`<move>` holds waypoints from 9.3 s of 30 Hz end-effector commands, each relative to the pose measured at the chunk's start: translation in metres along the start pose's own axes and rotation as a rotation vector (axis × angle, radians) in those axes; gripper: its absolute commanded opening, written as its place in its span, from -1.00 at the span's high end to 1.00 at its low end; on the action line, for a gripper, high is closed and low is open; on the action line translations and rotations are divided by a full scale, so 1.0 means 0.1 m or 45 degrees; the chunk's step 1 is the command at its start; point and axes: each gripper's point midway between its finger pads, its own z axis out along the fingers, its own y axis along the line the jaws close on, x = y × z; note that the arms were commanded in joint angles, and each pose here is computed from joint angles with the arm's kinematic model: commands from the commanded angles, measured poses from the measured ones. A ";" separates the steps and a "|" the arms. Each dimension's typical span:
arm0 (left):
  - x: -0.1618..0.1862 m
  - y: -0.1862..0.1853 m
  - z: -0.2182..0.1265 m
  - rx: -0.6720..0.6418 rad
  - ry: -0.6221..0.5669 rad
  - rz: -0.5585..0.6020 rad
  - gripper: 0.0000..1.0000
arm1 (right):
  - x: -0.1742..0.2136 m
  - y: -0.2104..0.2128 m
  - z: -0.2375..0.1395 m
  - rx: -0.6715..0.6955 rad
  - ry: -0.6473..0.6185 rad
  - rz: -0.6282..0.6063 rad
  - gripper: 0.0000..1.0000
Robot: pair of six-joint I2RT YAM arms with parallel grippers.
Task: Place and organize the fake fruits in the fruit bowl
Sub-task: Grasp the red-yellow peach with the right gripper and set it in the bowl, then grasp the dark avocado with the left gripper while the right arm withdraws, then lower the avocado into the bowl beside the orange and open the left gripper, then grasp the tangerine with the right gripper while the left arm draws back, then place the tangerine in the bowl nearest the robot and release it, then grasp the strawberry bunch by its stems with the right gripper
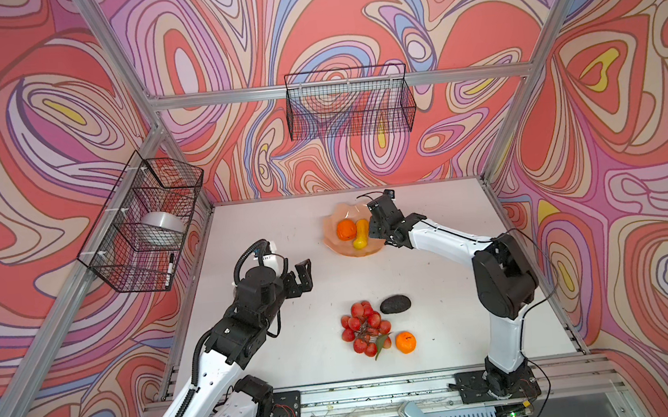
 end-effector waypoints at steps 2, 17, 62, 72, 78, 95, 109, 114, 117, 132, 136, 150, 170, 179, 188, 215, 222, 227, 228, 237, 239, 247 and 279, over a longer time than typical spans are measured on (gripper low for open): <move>0.12 0.03 -0.06 0.013 0.046 -0.027 -1.00 | -0.08 0.11 0.20 -0.041 0.007 -0.090 0.09; 0.13 0.03 -0.07 0.013 0.054 -0.016 -1.00 | 0.14 0.09 0.45 -0.019 0.096 -0.108 -0.20; 2.43 -1.94 1.06 0.641 1.036 1.183 -0.79 | 0.13 -1.62 -2.50 -0.211 -0.575 0.525 -0.97; 2.63 -1.95 1.22 0.607 1.094 1.124 -0.40 | 0.10 -1.67 -2.56 -0.194 -0.606 0.527 -0.96; 2.56 -1.98 1.24 0.591 1.043 1.091 0.16 | 0.09 -1.66 -2.55 -0.194 -0.610 0.529 -0.97; 0.45 -1.60 1.41 0.181 0.371 0.725 0.40 | -0.04 -1.49 -2.44 -0.230 -0.587 0.480 -0.96; 0.08 -0.54 2.39 -0.369 0.510 0.243 0.49 | -0.04 -1.48 -2.33 -0.146 -0.490 0.414 -0.96; 0.22 -0.45 2.53 -0.402 0.540 0.155 0.49 | -0.07 -1.54 -2.39 -0.115 -0.521 0.404 -0.96; 0.31 -0.37 2.55 -0.440 0.555 0.118 0.49 | -0.07 -1.55 -2.40 -0.107 -0.528 0.401 -0.96; 0.55 -0.29 2.63 -0.454 0.577 0.020 0.22 | -0.06 -1.53 -2.38 -0.115 -0.509 0.391 -0.96; 0.61 -0.31 2.66 -0.436 0.596 -0.009 -0.03 | -0.06 -1.54 -2.40 -0.108 -0.510 0.389 -0.96; 0.17 -0.50 2.44 -0.328 0.445 -0.058 -0.51 | 0.21 -1.39 -2.20 -0.097 -0.206 0.227 -0.82; -0.85 -0.47 0.45 0.067 -0.341 0.038 -0.95 | 2.46 -0.62 -2.34 -0.337 0.630 -0.025 -0.70; -0.73 -0.34 0.34 0.030 -0.312 0.033 -0.97 | 2.84 -0.44 -2.13 -0.312 0.676 -0.067 -0.72; -0.73 -0.25 0.21 0.000 -0.328 0.052 -0.98 | 2.90 -0.49 -1.91 -0.191 0.651 -0.114 -0.63; -0.35 -0.42 0.23 0.219 -0.178 0.008 -1.00 | 0.77 0.06 -1.88 -0.209 -0.001 -0.163 0.28; -0.30 -0.49 0.07 0.302 -0.142 -0.026 -1.00 | 0.30 0.53 -1.08 -0.179 -0.007 -0.363 0.33; -0.24 -0.47 -0.03 0.315 -0.126 -0.032 -1.00 | 0.31 0.73 -0.58 -0.174 0.064 -0.447 0.33; -0.23 -0.46 -0.05 0.317 -0.120 -0.026 -1.00 | 0.33 0.74 -0.50 -0.177 0.086 -0.449 0.33; -0.06 -0.54 -0.20 0.420 -0.052 -0.003 -1.00 | 0.59 0.75 -0.06 -0.157 0.207 -0.410 0.28; -0.05 -0.51 -0.21 0.412 -0.056 -0.007 -1.00 | 0.63 0.73 -0.03 -0.152 0.223 -0.394 0.24; -0.13 -0.43 -0.25 0.347 -0.106 0.011 -1.00 | 0.52 0.71 -0.14 -0.166 0.197 -0.341 -0.30; 0.03 -0.32 -0.22 0.305 -0.060 -0.019 -1.00 | 2.30 0.84 -2.68 -1.146 0.191 -0.919 -0.30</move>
